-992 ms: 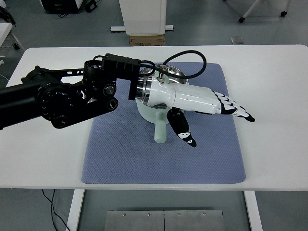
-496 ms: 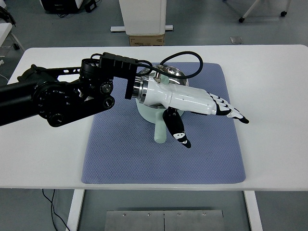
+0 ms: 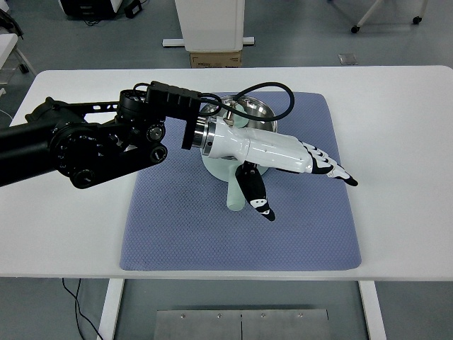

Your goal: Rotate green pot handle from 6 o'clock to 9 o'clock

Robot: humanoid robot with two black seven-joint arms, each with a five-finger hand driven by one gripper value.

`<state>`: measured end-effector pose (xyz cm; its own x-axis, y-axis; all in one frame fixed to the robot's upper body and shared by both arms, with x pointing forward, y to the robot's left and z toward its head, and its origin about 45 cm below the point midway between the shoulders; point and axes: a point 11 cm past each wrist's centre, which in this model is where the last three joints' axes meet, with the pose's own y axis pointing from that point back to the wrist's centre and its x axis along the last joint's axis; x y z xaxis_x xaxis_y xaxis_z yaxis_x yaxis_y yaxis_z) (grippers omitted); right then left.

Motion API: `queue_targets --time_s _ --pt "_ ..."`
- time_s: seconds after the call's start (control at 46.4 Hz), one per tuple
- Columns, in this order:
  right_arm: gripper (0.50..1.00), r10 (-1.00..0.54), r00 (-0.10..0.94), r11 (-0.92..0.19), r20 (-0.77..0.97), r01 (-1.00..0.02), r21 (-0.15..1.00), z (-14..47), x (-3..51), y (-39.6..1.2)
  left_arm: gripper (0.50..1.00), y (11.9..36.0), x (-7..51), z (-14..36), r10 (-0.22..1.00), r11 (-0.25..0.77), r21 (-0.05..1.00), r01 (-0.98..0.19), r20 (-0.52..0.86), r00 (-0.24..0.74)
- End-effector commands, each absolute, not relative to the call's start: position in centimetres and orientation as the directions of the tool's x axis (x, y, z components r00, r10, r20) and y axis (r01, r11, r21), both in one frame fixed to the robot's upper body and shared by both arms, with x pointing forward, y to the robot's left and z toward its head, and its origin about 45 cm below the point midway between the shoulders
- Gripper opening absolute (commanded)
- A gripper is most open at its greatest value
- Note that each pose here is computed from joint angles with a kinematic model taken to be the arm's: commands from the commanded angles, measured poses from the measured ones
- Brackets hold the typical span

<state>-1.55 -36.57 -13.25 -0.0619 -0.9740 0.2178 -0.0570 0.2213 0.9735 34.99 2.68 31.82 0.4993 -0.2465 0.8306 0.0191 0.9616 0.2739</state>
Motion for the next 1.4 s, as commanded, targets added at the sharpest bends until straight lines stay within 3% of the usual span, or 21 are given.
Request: queue_targets --time_s 0.0,0.216,0.474,0.884,1.186,1.38 --pt "1.000 -0.974 -0.062 0.221 0.218 -0.057 0.974 -13.3 -1.5 -36.6 1.000 3.2 35.1 31.5 -0.266 0.954 0.298 0.020 0.818 0.510" --pt "1.000 -0.974 -0.062 0.221 0.218 -0.057 0.974 -13.3 -1.5 -36.6 1.000 3.6 35.2 31.7 -0.268 0.953 0.304 0.017 0.811 0.519" --pt "1.000 -0.974 -0.062 0.221 0.218 -0.057 0.974 -13.3 -1.5 -36.6 1.000 4.2 36.0 33.5 -0.141 0.979 0.201 -0.027 0.771 0.621" --pt "1.000 -0.974 -0.062 0.221 0.218 -0.057 0.974 -13.3 -1.5 -36.6 1.000 4.2 36.2 33.2 -0.091 0.985 0.166 -0.054 0.751 0.654" --pt "1.000 -0.974 -0.062 0.221 0.218 -0.057 0.974 -13.3 -1.5 -36.6 1.000 4.5 36.0 32.6 -0.126 0.978 0.203 -0.043 0.748 0.652" --pt "1.000 -0.974 -0.062 0.221 0.218 -0.057 0.974 -13.3 -1.5 -36.6 1.000 4.2 35.9 32.8 -0.202 0.963 0.268 -0.022 0.777 0.596"
